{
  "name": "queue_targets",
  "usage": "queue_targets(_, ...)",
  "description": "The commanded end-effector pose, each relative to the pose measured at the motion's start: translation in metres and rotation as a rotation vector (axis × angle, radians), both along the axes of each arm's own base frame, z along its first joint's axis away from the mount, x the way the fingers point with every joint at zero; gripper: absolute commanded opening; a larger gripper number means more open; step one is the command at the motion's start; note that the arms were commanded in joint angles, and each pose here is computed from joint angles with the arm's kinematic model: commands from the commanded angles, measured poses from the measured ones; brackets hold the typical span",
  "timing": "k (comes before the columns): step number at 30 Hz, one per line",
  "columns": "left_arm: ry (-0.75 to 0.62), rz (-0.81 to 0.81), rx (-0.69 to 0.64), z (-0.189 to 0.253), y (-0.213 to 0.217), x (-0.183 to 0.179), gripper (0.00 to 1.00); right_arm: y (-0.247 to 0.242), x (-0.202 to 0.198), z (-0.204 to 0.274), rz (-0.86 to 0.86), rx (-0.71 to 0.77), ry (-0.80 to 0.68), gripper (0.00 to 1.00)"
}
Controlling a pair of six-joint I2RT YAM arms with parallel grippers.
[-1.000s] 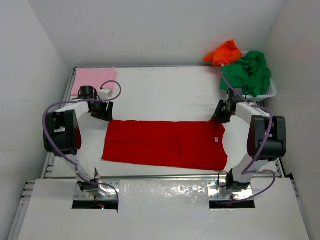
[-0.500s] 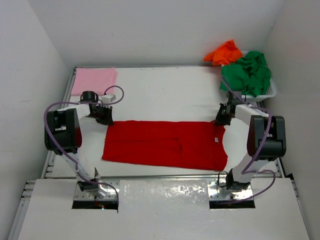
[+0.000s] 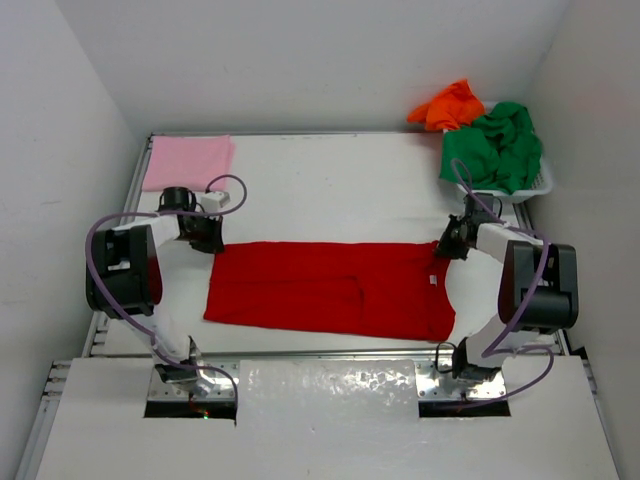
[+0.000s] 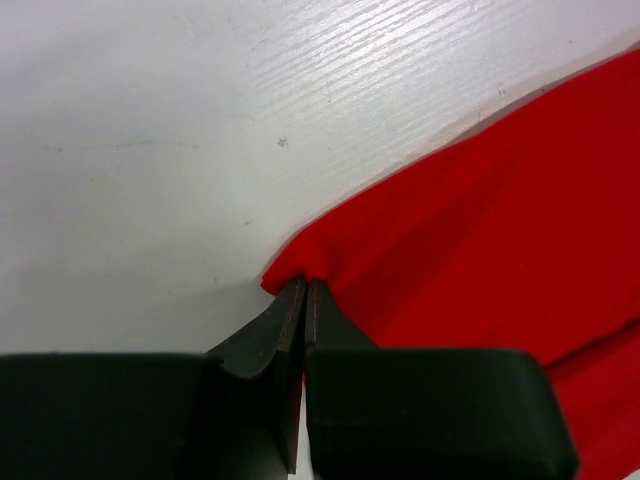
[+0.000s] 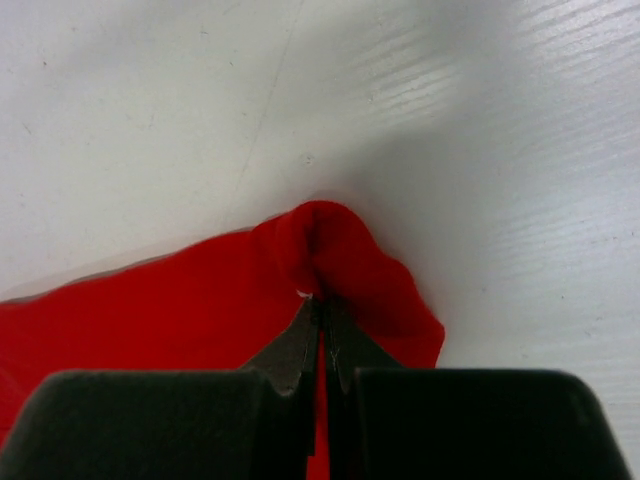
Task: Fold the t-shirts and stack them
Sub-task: Fold the other side of the tshirt into a rectangle, then rotate the tshirt 90 degrees
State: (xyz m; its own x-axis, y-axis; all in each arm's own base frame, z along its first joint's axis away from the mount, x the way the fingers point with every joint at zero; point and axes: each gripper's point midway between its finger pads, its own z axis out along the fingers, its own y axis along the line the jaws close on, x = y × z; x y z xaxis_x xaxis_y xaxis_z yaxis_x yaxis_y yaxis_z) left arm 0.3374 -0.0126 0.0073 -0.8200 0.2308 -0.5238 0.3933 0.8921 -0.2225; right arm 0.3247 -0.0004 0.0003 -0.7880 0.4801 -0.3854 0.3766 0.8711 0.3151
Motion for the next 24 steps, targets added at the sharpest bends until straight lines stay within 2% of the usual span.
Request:
queue_targets(1, -0.045, 0.021, 0.050, 0.009, 0.013, 0.004, 0.00, -0.005, 0.025, 0.013, 0.028, -0.030, -0.080, 0.00)
queue_targets(5, -0.054, 0.028, 0.070, 0.011, 0.017, 0.006, 0.00, -0.010, 0.031, 0.012, 0.032, -0.047, -0.074, 0.00)
queue_targets(6, -0.053, 0.026, 0.062, 0.011, 0.016, 0.006, 0.00, -0.003, 0.032, 0.013, 0.061, -0.016, -0.076, 0.03)
queue_targets(7, -0.051, 0.017, 0.055, 0.011, 0.014, 0.005, 0.00, -0.001, 0.038, 0.019, 0.077, -0.005, -0.087, 0.10)
queue_targets(10, -0.059, 0.000, 0.029, 0.014, 0.009, 0.004, 0.00, 0.000, 0.036, 0.029, 0.115, -0.017, -0.105, 0.19)
queue_targets(16, -0.051, -0.006, 0.020, 0.011, 0.007, 0.001, 0.00, -0.008, 0.020, 0.070, 0.105, -0.097, -0.215, 0.25)
queue_targets(22, -0.047, -0.005, 0.015, 0.010, 0.007, 0.001, 0.00, 0.012, -0.018, 0.050, 0.121, -0.024, -0.186, 0.27)
queue_targets(24, -0.047, -0.005, 0.020, 0.010, 0.007, 0.002, 0.00, 0.020, -0.027, 0.039, 0.139, 0.000, -0.153, 0.30)
